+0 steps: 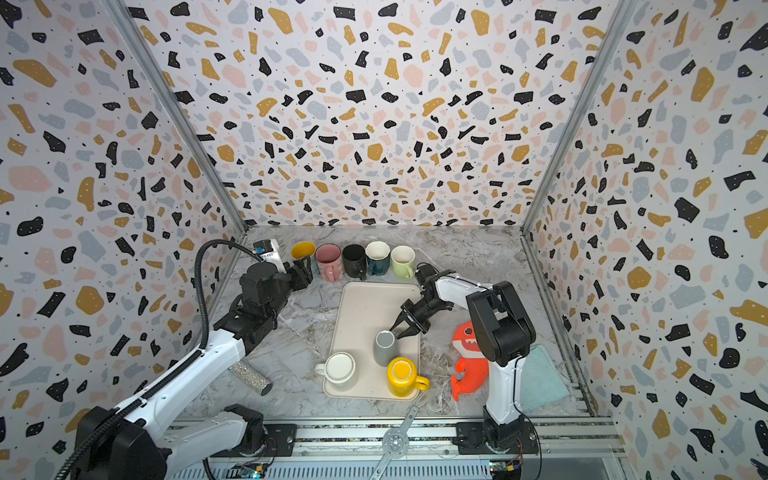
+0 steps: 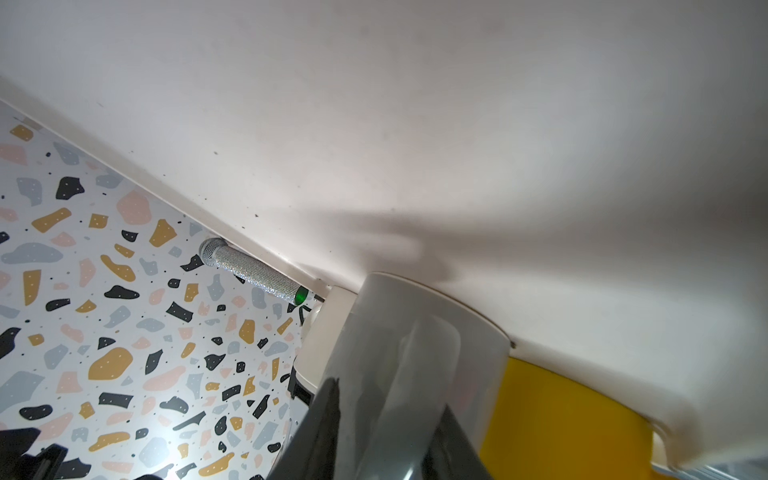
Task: Turn the mug right side up
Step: 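Lift the grey mug and turn it mouth-up with the right gripper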
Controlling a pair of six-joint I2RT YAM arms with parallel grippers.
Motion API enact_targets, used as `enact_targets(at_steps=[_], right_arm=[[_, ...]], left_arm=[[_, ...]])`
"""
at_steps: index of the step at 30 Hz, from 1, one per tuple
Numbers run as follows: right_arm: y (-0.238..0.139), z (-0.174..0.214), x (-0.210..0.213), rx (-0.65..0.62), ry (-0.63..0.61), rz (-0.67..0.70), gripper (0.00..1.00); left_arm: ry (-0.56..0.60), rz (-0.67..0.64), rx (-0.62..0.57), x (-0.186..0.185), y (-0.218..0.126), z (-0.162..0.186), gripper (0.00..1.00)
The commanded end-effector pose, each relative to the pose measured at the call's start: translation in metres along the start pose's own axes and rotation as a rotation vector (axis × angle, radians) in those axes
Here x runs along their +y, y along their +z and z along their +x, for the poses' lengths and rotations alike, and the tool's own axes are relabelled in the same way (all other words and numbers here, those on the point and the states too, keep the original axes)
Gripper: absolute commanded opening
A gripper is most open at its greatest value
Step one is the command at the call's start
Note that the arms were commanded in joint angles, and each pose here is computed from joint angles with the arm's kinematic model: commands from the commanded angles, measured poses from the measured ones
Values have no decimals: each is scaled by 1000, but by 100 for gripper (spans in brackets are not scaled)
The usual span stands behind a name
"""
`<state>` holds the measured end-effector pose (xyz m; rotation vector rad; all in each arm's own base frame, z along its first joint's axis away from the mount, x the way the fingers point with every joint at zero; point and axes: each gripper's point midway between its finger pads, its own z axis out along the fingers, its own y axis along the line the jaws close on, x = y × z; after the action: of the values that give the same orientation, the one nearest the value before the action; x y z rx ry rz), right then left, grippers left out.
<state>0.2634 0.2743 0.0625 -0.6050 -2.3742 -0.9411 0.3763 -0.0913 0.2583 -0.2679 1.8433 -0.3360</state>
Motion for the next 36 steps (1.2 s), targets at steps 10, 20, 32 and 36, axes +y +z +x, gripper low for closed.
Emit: enact_targets(at_steps=[10, 20, 32, 36], right_arm=[[-3, -11, 42, -24, -48, -117, 20], [-1, -14, 53, -23, -80, -158, 0], [-21, -6, 91, -76, -256, -263, 0], [-36, 2, 111, -127, -387, -305, 0]], left_arm=[[14, -26, -20, 7, 2, -2, 68], [12, -26, -13, 8, 4, 0, 68], [18, -28, -10, 6, 6, -2, 68], [22, -21, -17, 2, 7, -9, 68]])
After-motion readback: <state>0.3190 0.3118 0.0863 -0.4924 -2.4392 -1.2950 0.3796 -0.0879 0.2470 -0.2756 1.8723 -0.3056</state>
